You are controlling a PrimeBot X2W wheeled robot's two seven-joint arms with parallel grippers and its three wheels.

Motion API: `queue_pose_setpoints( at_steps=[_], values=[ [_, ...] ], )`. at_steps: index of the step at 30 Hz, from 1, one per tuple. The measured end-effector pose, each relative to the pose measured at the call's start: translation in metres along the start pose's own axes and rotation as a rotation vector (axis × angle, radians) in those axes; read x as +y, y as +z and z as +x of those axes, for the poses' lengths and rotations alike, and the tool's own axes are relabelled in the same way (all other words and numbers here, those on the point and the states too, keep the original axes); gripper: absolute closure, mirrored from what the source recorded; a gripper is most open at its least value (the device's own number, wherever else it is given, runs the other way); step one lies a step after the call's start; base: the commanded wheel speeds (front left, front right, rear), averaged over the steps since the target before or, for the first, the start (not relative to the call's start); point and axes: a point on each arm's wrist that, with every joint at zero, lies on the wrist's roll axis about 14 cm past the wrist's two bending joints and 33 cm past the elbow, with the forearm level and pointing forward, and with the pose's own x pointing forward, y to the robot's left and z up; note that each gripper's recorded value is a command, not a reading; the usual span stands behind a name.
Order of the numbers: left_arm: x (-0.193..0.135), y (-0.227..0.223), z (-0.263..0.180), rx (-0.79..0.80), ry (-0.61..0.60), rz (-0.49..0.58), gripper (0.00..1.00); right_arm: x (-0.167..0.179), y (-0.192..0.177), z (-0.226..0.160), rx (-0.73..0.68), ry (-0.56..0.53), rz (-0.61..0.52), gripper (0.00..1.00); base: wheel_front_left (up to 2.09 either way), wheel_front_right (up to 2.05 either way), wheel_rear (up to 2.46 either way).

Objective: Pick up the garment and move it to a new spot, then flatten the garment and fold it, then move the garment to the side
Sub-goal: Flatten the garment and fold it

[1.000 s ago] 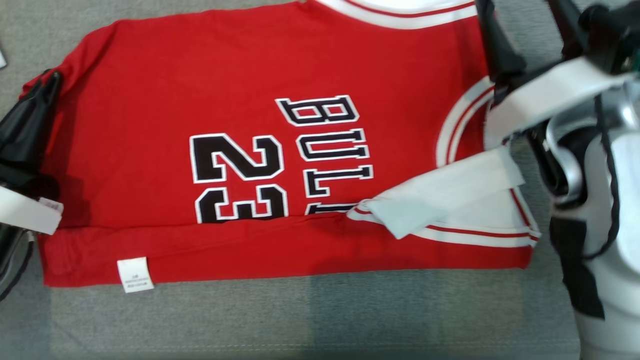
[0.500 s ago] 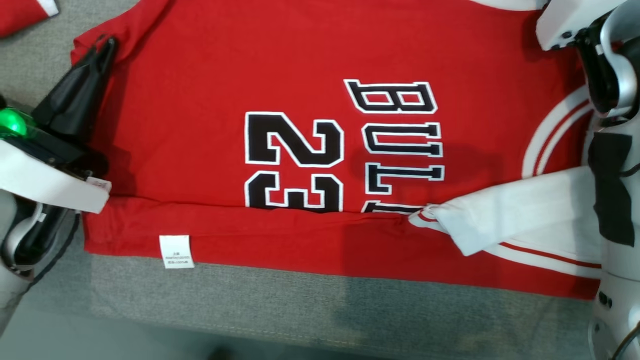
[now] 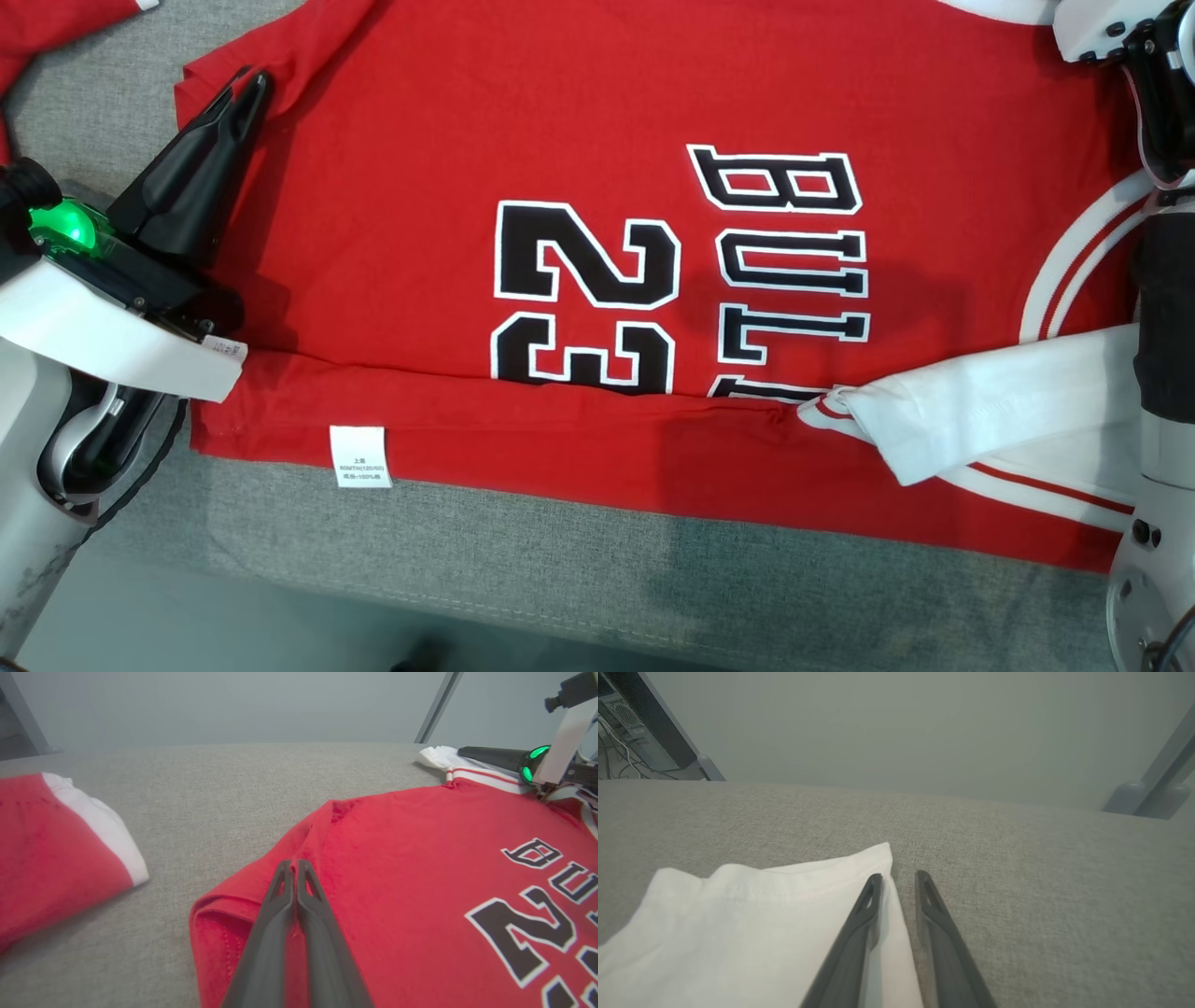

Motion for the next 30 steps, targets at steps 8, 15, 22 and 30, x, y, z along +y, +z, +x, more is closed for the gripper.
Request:
queue_pose_setpoints(
  at_steps=[8,15,22,30],
  values=[
    [-0.004,0.000,0.001,0.001,-0.012,0.000,1.00,-0.004,-0.004,0.001,0.007,-0.001,0.056,1.00,0.00,0.00,0.00],
    [-0.004,0.003,0.003,-0.002,-0.020,0.011,1.00,-0.001,0.005,-0.004,-0.036,0.017,0.070,1.00,0.00,0.00,0.00],
    [-0.007,0.011,0.007,-0.021,-0.028,0.015,1.00,0.005,0.015,-0.021,-0.070,0.043,0.069,1.00,0.00,0.00,0.00],
    [-0.008,0.010,0.005,-0.018,-0.029,0.014,1.00,0.001,0.009,-0.029,-0.049,0.032,0.079,0.00,0.00,0.00,0.00]
  ],
)
